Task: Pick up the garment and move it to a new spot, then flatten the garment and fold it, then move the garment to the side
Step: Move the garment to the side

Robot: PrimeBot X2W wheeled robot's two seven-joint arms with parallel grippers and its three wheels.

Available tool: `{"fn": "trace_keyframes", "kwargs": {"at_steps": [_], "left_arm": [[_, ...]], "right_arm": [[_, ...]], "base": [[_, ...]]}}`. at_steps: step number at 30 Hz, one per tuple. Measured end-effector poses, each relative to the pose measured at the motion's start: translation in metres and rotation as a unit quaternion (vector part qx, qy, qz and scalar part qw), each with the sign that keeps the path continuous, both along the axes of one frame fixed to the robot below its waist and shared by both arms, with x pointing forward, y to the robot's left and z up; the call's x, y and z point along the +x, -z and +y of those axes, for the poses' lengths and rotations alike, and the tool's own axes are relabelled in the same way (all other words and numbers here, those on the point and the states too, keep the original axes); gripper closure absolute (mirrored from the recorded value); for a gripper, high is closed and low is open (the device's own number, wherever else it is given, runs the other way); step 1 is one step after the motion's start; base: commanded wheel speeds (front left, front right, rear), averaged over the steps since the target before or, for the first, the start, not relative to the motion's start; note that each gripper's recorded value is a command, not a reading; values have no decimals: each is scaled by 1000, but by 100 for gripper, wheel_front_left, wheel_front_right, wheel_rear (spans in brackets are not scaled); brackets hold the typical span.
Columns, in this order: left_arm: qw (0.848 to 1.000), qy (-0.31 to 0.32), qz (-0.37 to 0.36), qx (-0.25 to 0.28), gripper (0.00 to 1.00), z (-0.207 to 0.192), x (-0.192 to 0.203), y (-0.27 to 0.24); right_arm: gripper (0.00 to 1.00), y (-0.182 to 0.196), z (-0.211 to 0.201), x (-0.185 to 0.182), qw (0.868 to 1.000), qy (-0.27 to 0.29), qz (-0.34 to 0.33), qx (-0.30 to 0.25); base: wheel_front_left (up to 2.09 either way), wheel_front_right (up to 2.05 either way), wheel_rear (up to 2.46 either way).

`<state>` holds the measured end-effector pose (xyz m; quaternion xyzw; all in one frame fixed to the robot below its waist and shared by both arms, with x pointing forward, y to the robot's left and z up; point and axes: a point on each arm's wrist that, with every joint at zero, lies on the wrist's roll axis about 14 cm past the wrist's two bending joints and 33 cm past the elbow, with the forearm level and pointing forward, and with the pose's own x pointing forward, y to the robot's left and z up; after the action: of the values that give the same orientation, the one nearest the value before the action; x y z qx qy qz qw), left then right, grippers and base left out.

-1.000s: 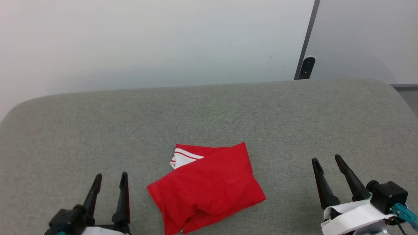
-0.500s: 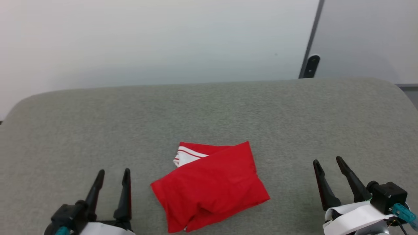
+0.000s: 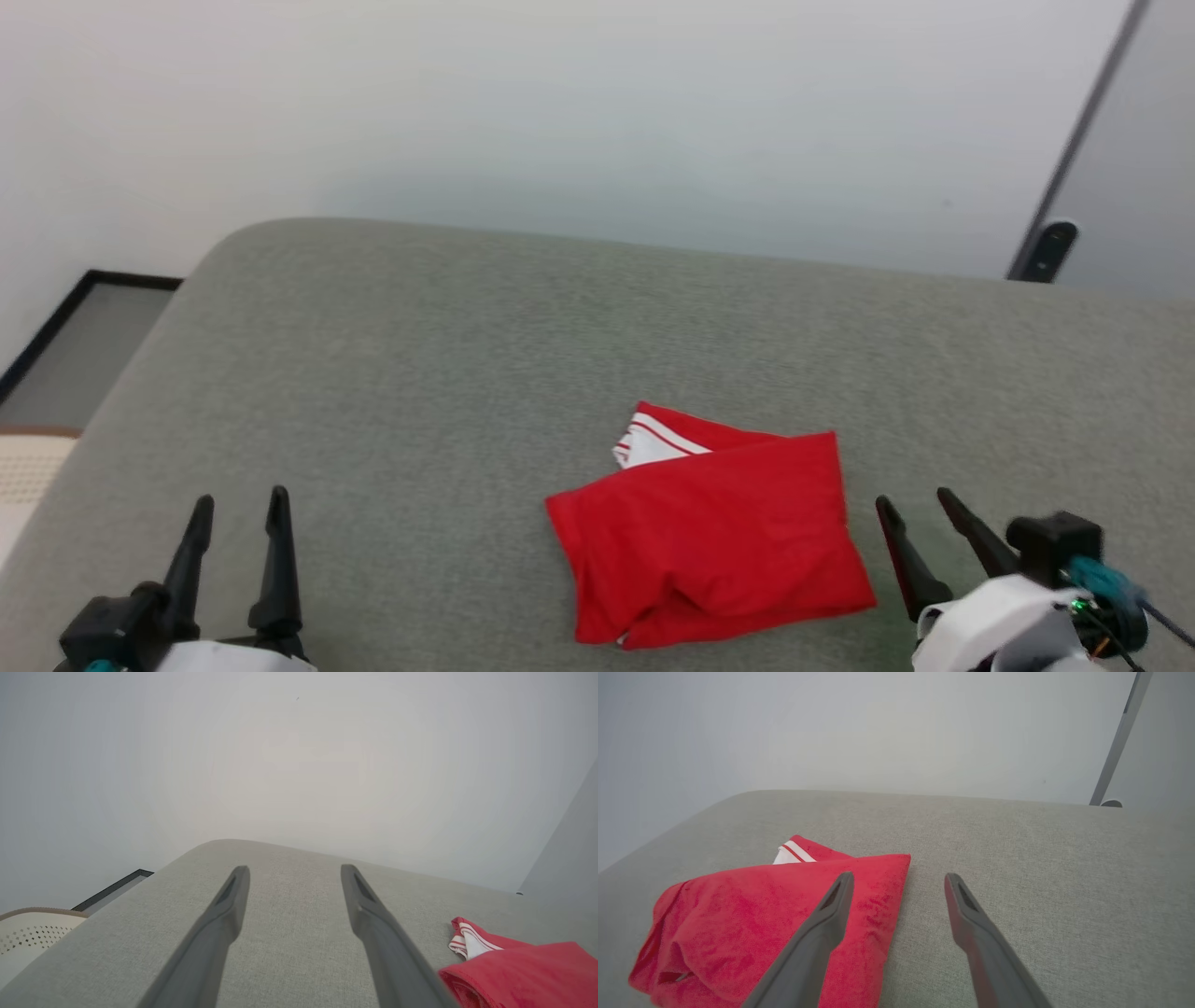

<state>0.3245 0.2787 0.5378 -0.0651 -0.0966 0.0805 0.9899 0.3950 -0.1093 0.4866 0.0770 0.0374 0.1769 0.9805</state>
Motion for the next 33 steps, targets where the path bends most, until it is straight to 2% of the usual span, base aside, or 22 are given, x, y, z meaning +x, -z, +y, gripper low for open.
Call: {"fn": "trace_keyframes", "kwargs": {"at_steps": [5, 11, 14, 18, 22, 29, 33], "left_arm": [[1000, -17, 0, -8, 0, 8, -15, 2], [1000, -22, 10, -19, 0, 7, -23, 11], [999, -26, 16, -24, 0, 9, -23, 15], [999, -29, 23, -30, 0, 10, -20, 19], [998, -29, 31, -35, 0, 10, -15, 24], [998, -29, 38, -38, 0, 9, -9, 27], [998, -32, 44, -40, 0, 11, -10, 31]], "right_arm": [[0, 20, 20, 16, 995, -35, 88, -36], [0, 36, 24, 32, 980, -46, 183, -63], [0, 49, 21, 36, 968, -43, 235, -80], [0, 64, 34, 37, 951, -51, 295, -75], [0, 86, 41, 31, 926, -62, 360, -93], [0, 96, 54, 37, 910, -71, 394, -105], [0, 98, 58, 35, 899, -70, 426, -67]], "base": [[0, 0, 0], [0, 0, 0], [0, 0, 0], [0, 0, 0], [0, 0, 0], [0, 0, 0], [0, 0, 0]]}}
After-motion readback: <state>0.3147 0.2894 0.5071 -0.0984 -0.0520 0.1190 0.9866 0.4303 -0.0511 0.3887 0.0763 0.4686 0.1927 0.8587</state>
